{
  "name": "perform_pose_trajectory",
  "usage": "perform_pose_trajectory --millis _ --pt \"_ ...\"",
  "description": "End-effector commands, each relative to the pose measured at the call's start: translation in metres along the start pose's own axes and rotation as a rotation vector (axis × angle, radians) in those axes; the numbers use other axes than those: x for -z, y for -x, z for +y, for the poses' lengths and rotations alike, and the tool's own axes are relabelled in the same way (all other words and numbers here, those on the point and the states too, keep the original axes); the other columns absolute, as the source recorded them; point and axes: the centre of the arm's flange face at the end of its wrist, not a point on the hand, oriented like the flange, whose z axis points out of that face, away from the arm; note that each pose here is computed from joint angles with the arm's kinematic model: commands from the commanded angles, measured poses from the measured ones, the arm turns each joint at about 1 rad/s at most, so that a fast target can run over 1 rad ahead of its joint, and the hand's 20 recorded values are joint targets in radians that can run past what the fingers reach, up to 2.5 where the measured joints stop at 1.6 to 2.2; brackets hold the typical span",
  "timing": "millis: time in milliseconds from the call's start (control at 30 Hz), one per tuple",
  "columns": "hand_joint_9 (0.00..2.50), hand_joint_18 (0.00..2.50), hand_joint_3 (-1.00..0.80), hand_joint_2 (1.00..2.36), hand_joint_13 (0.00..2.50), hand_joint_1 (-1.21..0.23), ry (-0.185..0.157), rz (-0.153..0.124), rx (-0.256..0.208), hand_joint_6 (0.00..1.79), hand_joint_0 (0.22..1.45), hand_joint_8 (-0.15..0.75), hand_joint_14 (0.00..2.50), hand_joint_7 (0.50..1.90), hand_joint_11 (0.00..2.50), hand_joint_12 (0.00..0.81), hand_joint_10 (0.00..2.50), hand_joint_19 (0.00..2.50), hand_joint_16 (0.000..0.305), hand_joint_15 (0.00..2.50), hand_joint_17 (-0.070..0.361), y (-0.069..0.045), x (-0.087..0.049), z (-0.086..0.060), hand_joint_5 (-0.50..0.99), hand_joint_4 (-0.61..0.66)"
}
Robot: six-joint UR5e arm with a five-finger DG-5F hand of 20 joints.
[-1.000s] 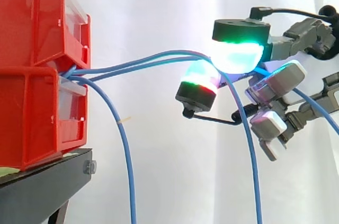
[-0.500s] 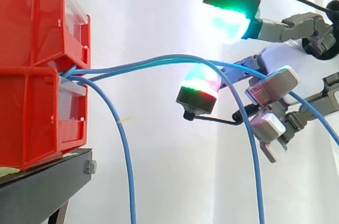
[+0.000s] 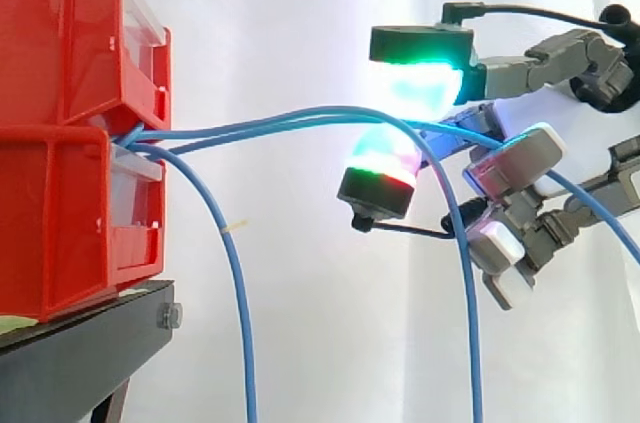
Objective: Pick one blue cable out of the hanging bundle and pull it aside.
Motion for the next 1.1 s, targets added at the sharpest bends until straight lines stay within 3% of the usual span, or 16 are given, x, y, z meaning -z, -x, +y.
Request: perform_pose_trajectory --millis 0,133,200,400,633,867,1067 --pt "1.47 0.86 -0.28 1.01 1.09 -0.7 -0.001 -0.002 0.003 0.85 0.56 0.25 0.02 1.14 0.83 0.298 0.03 0.53 0.05 0.6 0.112 0.001 0.001 0.001 -0.05 -0.02" --pt "1.44 0.85 -0.33 1.01 1.08 -0.71 0.015 -0.006 0.019 0.86 0.55 0.24 0.02 1.09 0.83 0.291 0.03 0.54 0.048 0.61 0.108 0.003 0.009 0.012 -0.06 -0.03" --pt "1.45 0.87 -0.45 1.0 1.09 -0.68 0.021 -0.013 0.045 0.86 0.51 0.25 0.03 1.05 0.81 0.298 0.03 0.53 0.051 0.61 0.114 0.005 0.013 0.016 -0.06 -0.02" --pt "1.46 0.9 -0.5 1.0 1.1 -0.56 0.019 -0.042 0.111 0.84 0.48 0.261 0.02 1.01 0.79 0.312 0.03 0.52 0.053 0.59 0.12 0.009 0.013 0.017 -0.06 -0.01" --pt "1.48 0.86 -0.47 1.0 1.11 -0.4 0.02 -0.052 0.12 0.83 0.54 0.239 0.02 1.04 0.79 0.297 0.03 0.56 0.049 0.61 0.111 0.01 0.013 0.017 -0.05 -0.02" --pt "1.45 0.87 -0.26 1.02 1.1 -0.62 0.014 -0.048 0.12 0.85 0.56 0.26 0.03 1.16 0.83 0.299 0.03 0.55 0.049 0.62 0.11 0.01 0.014 0.016 -0.06 0.01" --pt "1.43 0.93 -0.17 1.02 1.12 -0.72 0.014 -0.048 0.12 0.89 0.56 0.291 0.02 1.06 0.81 0.333 0.03 0.49 0.057 0.59 0.129 0.01 0.014 0.016 -0.07 0.01"
